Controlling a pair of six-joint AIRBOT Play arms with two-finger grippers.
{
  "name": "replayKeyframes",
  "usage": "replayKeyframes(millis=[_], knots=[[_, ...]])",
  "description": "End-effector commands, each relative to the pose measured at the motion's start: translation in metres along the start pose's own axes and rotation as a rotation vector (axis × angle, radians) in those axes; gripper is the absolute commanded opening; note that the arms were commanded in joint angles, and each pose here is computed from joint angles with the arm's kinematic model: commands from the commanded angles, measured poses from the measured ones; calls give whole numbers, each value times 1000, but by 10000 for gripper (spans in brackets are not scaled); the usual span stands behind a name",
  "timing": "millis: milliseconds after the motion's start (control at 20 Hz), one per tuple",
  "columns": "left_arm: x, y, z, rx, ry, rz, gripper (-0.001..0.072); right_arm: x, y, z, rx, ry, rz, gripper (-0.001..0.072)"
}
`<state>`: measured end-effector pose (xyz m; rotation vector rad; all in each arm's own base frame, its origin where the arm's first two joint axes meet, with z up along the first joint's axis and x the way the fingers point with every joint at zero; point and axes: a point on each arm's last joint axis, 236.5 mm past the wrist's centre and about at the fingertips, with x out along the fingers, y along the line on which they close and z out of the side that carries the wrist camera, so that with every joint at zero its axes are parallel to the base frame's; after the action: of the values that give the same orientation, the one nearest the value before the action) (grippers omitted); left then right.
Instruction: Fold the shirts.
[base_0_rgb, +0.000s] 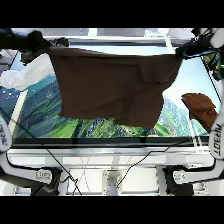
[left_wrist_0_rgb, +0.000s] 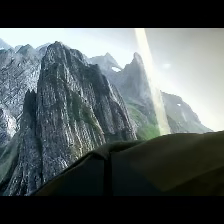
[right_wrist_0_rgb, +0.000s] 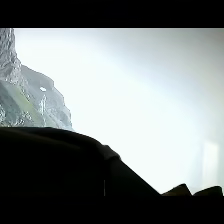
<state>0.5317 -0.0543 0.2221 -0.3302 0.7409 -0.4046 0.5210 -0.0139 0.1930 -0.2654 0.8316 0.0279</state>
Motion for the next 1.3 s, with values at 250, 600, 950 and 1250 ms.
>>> replayKeyframes(millis=[250,600,950,1250], knots=[[130,99,-61,-165,144,47,8,137,31,-20,43,45,66,20],[162,130,-86,-195,179,86,8,187,41,-52,98,122,97,20],[137,49,-24,-153,29,-200,7,159,55,-9,120,27,191,20],[64,-8,14,-7,-45,-234,6,70,48,38,107,-93,222,20]])
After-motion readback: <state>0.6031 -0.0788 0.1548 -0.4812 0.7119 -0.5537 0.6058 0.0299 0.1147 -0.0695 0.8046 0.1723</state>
